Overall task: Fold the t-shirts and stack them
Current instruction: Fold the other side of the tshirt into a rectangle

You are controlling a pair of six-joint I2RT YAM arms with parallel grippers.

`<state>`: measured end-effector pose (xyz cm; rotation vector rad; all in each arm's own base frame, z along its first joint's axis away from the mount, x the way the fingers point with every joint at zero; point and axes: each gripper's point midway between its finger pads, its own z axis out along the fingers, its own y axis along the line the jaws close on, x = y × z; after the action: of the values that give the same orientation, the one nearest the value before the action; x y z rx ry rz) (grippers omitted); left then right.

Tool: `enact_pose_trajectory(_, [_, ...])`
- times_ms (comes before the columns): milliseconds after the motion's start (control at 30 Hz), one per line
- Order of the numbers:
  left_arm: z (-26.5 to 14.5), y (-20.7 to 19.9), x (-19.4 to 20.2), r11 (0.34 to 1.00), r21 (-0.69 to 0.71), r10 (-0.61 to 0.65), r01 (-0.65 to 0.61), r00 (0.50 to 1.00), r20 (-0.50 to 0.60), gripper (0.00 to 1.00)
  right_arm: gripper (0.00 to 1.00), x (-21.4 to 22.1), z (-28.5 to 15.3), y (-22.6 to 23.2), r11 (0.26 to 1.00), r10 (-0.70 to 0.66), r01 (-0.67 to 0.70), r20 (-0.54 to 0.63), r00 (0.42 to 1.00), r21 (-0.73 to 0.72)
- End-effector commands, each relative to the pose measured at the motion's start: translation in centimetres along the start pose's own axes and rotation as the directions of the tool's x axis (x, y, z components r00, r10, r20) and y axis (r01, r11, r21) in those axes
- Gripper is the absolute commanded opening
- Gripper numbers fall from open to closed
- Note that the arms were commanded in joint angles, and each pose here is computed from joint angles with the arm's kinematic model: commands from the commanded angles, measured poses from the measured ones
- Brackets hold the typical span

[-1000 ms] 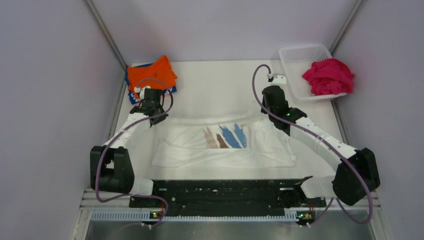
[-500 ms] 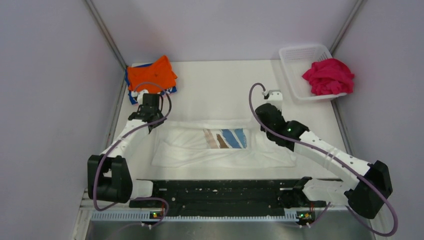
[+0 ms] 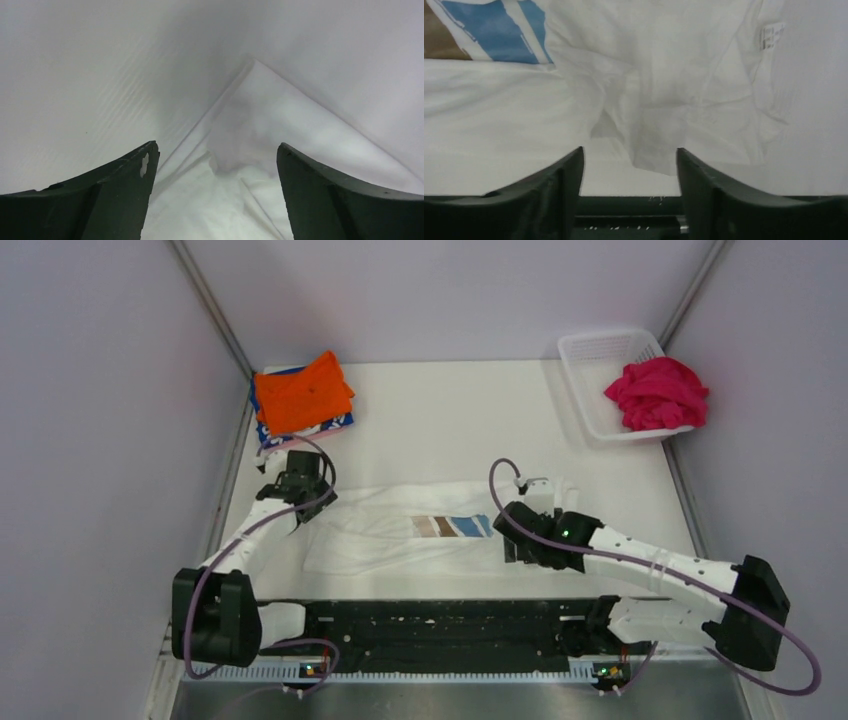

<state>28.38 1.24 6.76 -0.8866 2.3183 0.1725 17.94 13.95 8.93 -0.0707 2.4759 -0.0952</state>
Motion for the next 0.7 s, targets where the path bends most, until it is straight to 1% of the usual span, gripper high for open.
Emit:
enact_pose_trajectory(0, [-2.8,1.4,-3.7,0.993,-0.064,-0.089,0.098,0.987,0.131,0.96,0.79,1.2,-2.8,1.5,0.985,0.055,-0.063,-0.054,0.997,-0.162])
enact_pose_trajectory(33, [-3.4,1.0,-4.3,0.994,-0.045,-0.097,0.105,0.985,0.14,0.98,0.93,0.8,-3.1,1.3,0.982,0.073,-0.078,-0.033,0.997,-0.174])
enact_pose_trajectory(67, [-4.0,0.4,-4.9,0.994,-0.006,-0.105,0.107,0.984,0.146,0.99,0.98,0.1,-3.5,1.1,0.978,0.101,-0.099,-0.002,0.995,-0.184])
enact_pose_trajectory(167, [-5.6,-3.1,-5.5,0.98,0.183,-0.097,0.075,0.989,0.113,0.99,0.99,-2.9,-4.8,0.8,0.959,0.193,-0.16,0.127,0.973,-0.236])
enact_pose_trajectory(233, [-6.2,-6.0,-4.8,0.942,0.332,-0.072,0.047,0.995,0.064,0.99,0.99,-5.1,-5.3,1.3,0.945,0.223,-0.157,0.216,0.951,-0.287])
enact_pose_trajectory(267, [-6.3,-7.6,-4.7,0.912,0.408,-0.064,0.037,0.997,0.051,0.99,0.99,-6.6,-5.5,1.9,0.931,0.26,-0.172,0.256,0.931,-0.322])
enact_pose_trajectory(300, [-6.2,-8.6,-4.2,0.893,0.449,-0.052,0.035,0.998,0.026,0.99,0.99,-7.3,-5.3,2.3,0.925,0.264,-0.165,0.269,0.926,-0.341])
enact_pose_trajectory(400, [-5.5,-10.3,-2.8,0.866,0.5,-0.007,0.029,0.999,-0.047,0.99,0.99,-8.6,-3.1,2.8,0.921,0.256,-0.157,0.25,0.934,-0.356])
enact_pose_trajectory(533, [-3.5,-10.5,-1.5,0.88,0.475,0.027,0.019,0.996,-0.09,0.99,0.99,-9.7,0.9,2.4,0.928,0.265,-0.194,0.198,0.944,-0.319])
enact_pose_trajectory(600, [-2.6,-10.3,-0.8,0.889,0.458,0.042,0.012,0.993,-0.108,0.99,0.99,-9.0,2.2,3.4,0.93,0.231,-0.169,0.162,0.959,-0.327])
enact_pose_trajectory(667, [-1.8,-9.7,0.0,0.905,0.426,0.05,0.01,0.99,-0.129,0.99,0.99,-7.6,3.2,4.7,0.922,0.191,-0.145,0.097,0.977,-0.36])
